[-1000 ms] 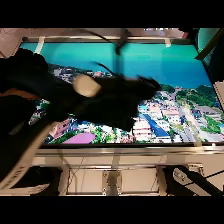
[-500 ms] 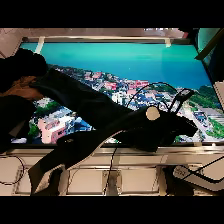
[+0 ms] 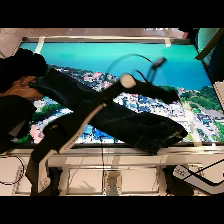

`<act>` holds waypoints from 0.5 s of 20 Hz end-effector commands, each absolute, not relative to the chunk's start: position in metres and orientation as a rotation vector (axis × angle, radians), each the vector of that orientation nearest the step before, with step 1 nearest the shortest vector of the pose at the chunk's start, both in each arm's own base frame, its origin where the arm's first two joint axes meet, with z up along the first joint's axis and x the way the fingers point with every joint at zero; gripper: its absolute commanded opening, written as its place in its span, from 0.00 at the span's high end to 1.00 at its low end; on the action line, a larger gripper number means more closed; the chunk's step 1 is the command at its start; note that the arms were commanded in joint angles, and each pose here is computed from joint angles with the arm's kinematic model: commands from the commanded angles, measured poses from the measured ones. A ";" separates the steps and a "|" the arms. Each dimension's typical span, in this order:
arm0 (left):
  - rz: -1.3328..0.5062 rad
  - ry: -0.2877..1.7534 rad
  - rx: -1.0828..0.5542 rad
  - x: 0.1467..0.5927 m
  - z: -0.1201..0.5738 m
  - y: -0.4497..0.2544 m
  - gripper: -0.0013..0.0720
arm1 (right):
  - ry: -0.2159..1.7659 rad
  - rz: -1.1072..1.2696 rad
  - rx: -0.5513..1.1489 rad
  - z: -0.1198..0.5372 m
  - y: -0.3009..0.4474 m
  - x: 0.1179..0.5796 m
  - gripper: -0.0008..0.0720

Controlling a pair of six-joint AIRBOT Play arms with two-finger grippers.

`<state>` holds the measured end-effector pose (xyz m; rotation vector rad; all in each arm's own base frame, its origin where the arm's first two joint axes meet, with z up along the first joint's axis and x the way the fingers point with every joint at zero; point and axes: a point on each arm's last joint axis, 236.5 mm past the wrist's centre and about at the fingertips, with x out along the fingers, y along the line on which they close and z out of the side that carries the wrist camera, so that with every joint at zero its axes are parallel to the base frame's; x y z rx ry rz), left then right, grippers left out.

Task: Fold the clothes and pants, and hang the long-sleeved shirts on hangers.

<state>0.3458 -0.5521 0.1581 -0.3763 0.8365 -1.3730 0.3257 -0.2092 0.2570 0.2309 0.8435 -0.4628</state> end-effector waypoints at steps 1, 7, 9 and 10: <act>-1.205 0.903 -0.462 0.434 0.187 -0.407 0.33 | 0.936 -0.368 0.279 0.206 -0.174 0.306 0.05; -0.860 1.049 -0.575 0.471 0.184 -0.109 0.61 | 1.151 -0.253 0.473 0.049 -0.086 0.227 0.05; -0.617 1.113 -0.568 0.467 0.160 -0.022 0.62 | 1.167 -0.177 0.582 0.027 -0.054 0.222 0.05; -0.480 1.155 -0.545 0.460 0.145 0.018 0.64 | 1.170 -0.164 0.616 0.020 -0.048 0.222 0.05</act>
